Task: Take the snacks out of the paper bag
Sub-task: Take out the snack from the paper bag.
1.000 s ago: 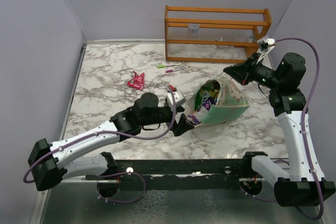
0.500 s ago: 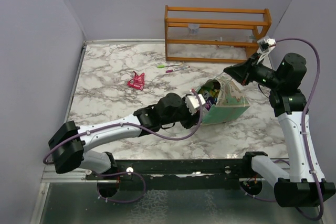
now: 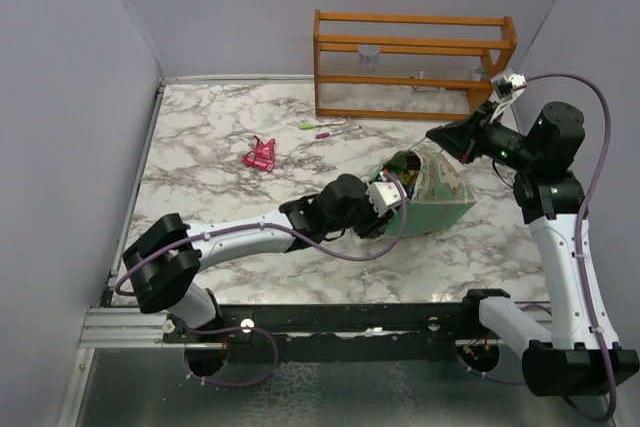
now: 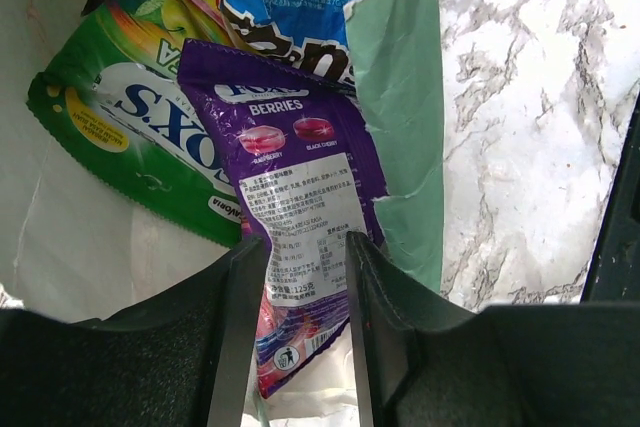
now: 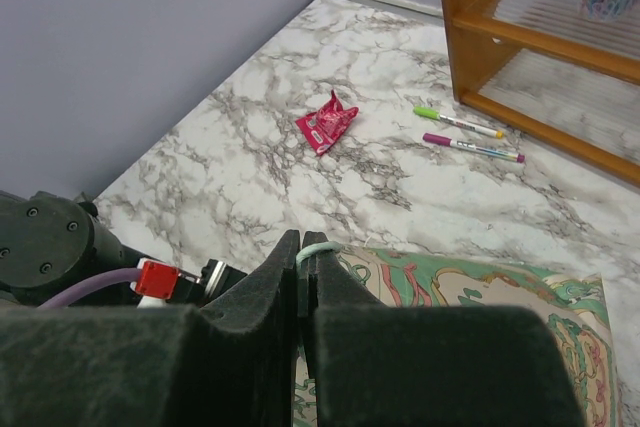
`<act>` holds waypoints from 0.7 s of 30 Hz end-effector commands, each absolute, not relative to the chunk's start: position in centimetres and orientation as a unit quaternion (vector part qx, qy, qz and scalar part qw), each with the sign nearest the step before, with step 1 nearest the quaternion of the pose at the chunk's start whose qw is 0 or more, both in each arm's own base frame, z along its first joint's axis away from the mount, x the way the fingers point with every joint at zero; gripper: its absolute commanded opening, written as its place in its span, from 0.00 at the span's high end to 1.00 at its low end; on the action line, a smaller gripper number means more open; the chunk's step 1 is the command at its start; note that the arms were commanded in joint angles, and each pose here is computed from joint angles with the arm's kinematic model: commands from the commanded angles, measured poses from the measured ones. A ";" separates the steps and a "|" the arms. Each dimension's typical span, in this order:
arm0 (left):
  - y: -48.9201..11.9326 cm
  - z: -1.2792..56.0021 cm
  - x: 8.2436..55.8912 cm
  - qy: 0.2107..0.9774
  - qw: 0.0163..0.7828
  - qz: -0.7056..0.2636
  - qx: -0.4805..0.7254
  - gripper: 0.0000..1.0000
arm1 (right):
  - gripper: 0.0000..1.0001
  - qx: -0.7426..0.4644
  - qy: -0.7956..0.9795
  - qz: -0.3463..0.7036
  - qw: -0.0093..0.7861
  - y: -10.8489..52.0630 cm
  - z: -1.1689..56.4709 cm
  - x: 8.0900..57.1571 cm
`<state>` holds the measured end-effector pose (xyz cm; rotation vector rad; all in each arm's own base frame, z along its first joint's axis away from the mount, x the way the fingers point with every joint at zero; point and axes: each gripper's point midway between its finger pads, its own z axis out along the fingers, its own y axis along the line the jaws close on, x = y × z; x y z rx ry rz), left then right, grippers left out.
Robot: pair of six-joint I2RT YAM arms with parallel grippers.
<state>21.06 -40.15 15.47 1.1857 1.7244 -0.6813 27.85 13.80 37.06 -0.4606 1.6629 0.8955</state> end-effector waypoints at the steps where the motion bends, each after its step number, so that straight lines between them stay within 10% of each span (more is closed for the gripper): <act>1: -41.2 16.1 21.7 0.689 0.465 -0.284 0.478 0.56 | 0.97 -0.212 0.688 0.372 0.586 13.8 38.5 27.3; 13: -42.5 13.6 22.6 0.710 0.441 -0.284 0.471 0.36 | 0.97 -0.211 0.689 0.372 0.585 13.8 38.5 27.2; 21: -42.6 12.7 23.1 0.719 0.434 -0.271 0.471 0.57 | 0.97 -0.213 0.688 0.368 0.588 13.7 38.9 27.2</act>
